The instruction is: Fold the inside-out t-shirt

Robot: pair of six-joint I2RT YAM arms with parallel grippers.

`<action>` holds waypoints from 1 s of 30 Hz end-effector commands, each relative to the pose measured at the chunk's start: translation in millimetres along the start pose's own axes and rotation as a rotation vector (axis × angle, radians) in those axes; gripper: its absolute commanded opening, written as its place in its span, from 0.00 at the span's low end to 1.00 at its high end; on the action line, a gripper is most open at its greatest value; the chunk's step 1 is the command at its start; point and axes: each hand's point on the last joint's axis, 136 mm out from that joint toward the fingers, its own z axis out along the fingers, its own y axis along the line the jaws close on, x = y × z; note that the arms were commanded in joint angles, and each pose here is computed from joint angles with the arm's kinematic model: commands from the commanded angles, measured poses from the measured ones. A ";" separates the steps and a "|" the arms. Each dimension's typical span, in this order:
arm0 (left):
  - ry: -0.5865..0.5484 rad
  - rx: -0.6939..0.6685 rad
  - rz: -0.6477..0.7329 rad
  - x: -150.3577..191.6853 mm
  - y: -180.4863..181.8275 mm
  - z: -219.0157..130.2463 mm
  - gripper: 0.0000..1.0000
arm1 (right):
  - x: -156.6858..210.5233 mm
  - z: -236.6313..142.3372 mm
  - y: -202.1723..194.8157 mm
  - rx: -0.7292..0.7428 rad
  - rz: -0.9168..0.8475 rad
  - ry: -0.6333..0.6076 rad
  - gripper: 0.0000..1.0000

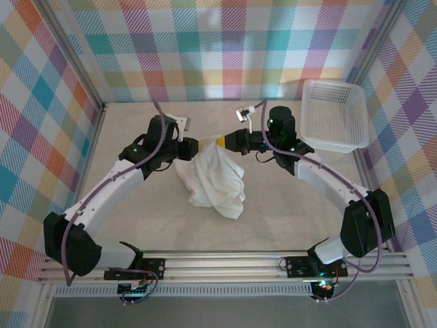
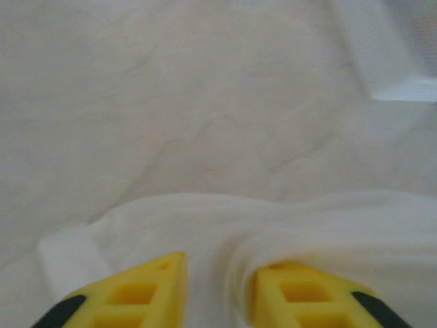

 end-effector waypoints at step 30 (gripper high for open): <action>0.022 0.820 -0.508 -51.1 -124.6 -31.8 0.00 | -15.8 -73.7 -128.5 0.384 0.239 -0.155 0.01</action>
